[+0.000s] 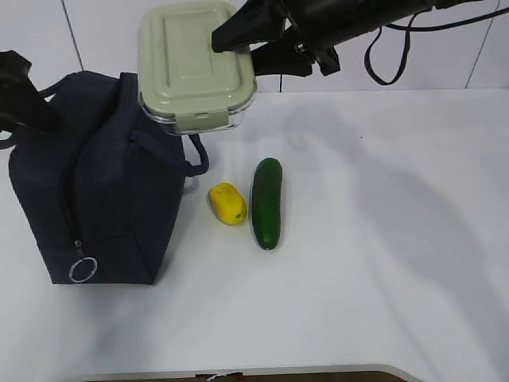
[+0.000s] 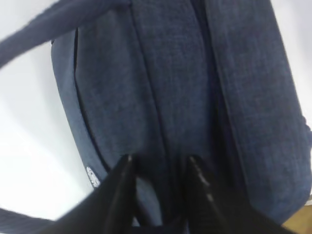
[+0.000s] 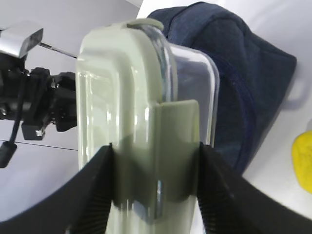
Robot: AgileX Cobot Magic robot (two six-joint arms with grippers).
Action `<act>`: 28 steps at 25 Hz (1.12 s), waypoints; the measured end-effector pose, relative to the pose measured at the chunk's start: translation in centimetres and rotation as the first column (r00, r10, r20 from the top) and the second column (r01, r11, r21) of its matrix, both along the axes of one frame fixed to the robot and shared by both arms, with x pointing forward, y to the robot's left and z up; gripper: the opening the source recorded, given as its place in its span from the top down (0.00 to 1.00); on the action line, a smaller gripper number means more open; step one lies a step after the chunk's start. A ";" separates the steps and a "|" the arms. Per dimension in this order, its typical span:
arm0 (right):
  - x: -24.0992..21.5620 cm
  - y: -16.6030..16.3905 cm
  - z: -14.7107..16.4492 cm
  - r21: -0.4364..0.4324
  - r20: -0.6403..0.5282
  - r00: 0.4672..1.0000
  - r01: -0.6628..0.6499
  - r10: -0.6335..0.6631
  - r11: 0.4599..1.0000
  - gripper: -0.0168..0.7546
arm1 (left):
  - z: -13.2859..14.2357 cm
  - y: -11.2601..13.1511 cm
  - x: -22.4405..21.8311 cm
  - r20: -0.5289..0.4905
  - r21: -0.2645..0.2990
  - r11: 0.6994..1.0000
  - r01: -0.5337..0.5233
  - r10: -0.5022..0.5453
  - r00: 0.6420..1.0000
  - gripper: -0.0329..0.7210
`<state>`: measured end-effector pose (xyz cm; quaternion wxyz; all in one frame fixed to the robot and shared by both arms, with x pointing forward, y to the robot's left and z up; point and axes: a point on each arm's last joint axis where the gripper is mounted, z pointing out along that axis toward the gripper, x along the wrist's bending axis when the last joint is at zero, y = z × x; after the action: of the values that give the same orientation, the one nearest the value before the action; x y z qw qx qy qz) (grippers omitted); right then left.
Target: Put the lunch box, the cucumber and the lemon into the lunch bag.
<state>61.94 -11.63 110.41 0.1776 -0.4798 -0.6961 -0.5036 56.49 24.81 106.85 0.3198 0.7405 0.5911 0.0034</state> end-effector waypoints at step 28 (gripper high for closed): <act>1.2 7.6 -7.9 0.095 -0.150 0.988 -0.017 0.031 0.995 0.48 | 6.7 -2.5 -2.3 0.090 -0.188 0.965 0.183 -0.169 0.982 0.96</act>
<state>63.09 -4.03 102.55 0.2583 -0.4995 -0.6621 -0.4954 54.16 22.27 113.54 0.4113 0.7545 0.5084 -0.0560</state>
